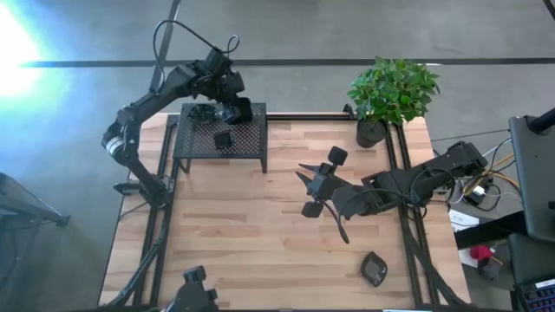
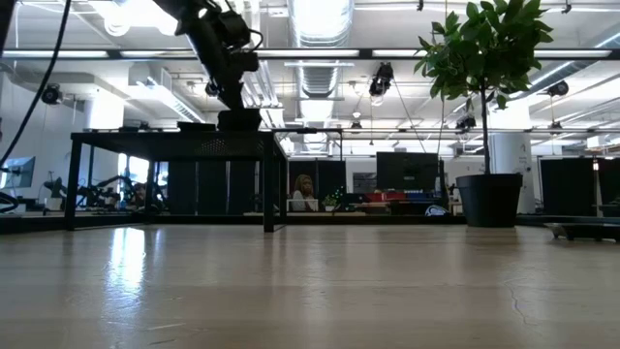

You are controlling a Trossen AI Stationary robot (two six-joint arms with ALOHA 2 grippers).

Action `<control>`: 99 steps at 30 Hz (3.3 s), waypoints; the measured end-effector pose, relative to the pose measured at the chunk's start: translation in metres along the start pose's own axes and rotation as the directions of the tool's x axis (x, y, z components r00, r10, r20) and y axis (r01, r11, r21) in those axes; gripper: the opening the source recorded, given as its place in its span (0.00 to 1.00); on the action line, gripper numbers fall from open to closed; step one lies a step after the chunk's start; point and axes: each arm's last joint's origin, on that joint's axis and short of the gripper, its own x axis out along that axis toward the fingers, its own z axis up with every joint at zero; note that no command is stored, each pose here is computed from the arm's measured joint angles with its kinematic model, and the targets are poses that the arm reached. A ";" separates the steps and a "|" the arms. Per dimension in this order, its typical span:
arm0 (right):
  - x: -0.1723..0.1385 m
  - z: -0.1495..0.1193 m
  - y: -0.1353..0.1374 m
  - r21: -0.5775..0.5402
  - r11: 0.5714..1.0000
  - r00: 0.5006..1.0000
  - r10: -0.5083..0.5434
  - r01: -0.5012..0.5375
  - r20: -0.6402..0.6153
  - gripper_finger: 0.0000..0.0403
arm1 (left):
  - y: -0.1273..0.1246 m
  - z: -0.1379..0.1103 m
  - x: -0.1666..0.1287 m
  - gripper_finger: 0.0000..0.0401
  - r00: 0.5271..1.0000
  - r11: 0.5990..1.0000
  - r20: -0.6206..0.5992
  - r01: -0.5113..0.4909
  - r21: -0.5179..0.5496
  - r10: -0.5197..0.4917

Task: Pick & Place Mini shaped plates
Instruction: Stack the distorted square plate on top of the stacked distorted square plate on the shelf, then stack the square plate on top of the stacked square plate on the shelf

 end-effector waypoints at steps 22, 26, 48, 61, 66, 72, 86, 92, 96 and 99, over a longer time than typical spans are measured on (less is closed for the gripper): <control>0.000 0.000 0.000 -0.001 1.000 1.000 0.000 0.000 0.000 0.21 | 0.004 0.002 -0.009 0.14 0.994 0.993 -0.030 -0.106 -0.050 0.104; 0.000 0.000 0.000 -0.001 1.000 1.000 0.000 0.000 0.000 0.20 | 0.006 0.005 -0.015 0.15 0.990 0.989 -0.025 -0.141 -0.047 0.140; 0.000 0.000 0.000 0.001 1.000 1.000 -0.001 0.001 0.000 0.19 | 0.008 -0.001 0.013 0.15 0.974 0.977 -0.080 -0.214 -0.024 0.212; -0.003 0.001 -0.005 0.033 0.999 1.000 -0.001 0.001 0.004 0.17 | -0.026 0.007 -0.059 0.15 0.967 0.969 0.066 -0.246 -0.015 0.247; -0.010 -0.009 -0.014 0.054 0.999 0.997 -0.002 0.006 -0.073 0.17 | -0.076 0.004 -0.094 0.15 0.969 0.983 0.191 -0.169 0.068 0.154; -0.018 -0.028 -0.024 0.147 0.988 0.979 -0.023 0.053 -0.201 0.14 | -0.140 -0.021 -0.117 0.15 0.965 0.983 0.264 -0.041 0.182 -0.008; -0.021 -0.049 -0.018 0.277 0.961 0.928 0.113 -0.012 -0.354 0.12 | -0.256 -0.084 -0.109 0.15 0.913 0.986 0.403 -0.006 0.168 -0.063; -0.020 -0.055 -0.015 0.324 0.946 0.917 0.130 -0.001 -0.377 0.12 | -0.292 -0.113 -0.095 0.15 0.903 0.989 0.413 0.068 0.132 -0.117; -0.019 -0.058 -0.014 0.371 0.928 0.913 0.134 0.021 -0.386 0.12 | -0.312 -0.134 -0.086 0.15 0.890 0.989 0.434 0.099 0.110 -0.137; -0.018 -0.061 -0.012 0.399 0.916 0.909 0.133 0.039 -0.395 0.12 | -0.323 -0.148 -0.081 0.15 0.874 0.989 0.465 0.113 0.098 -0.146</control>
